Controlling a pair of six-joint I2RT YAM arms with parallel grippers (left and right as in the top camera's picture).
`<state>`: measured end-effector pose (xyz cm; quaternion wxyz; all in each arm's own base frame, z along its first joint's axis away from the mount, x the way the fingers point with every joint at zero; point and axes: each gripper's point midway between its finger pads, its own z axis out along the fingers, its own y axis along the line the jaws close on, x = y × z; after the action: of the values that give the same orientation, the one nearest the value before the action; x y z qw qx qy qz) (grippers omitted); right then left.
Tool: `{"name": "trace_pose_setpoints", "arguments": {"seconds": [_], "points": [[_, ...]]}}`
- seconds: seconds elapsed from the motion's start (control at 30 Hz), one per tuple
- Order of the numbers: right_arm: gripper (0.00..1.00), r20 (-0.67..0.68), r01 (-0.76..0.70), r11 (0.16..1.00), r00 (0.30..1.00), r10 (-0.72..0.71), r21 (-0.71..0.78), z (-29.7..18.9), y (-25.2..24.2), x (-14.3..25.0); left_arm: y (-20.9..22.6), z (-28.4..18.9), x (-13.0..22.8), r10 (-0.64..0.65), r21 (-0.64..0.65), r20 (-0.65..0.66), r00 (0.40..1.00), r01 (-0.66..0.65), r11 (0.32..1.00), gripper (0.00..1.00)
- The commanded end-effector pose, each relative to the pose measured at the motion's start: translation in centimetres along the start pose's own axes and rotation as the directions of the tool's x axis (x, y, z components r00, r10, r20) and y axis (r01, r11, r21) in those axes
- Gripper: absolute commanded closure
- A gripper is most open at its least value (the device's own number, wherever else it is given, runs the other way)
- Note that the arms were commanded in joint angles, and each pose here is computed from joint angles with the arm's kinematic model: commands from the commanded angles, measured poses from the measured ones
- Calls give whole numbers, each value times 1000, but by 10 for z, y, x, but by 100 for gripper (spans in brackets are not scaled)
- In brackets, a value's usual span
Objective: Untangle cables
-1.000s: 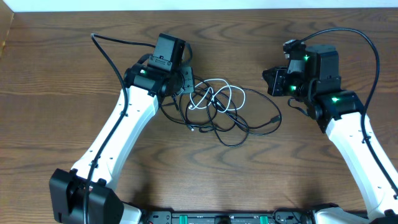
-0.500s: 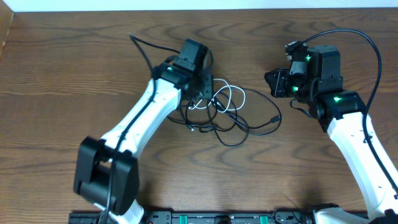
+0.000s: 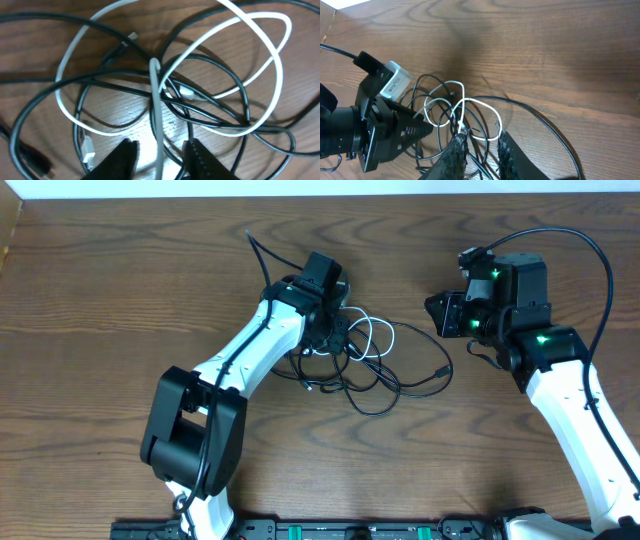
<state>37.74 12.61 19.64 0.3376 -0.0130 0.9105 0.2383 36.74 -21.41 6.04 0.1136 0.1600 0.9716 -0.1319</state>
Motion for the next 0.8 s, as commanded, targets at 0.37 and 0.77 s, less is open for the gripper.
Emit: {"name": "trace_pose_setpoints", "arguments": {"seconds": [0.37,0.77], "points": [[81,20,22,1000,1000,-22,9,-3,0,-8,-17,-160,-59,-17,17,421,907,11,1000,92],[81,21,32,998,999,-30,-58,-4,12,-9,-47,-303,-69,-88,135,748,658,-20,991,92]]}}
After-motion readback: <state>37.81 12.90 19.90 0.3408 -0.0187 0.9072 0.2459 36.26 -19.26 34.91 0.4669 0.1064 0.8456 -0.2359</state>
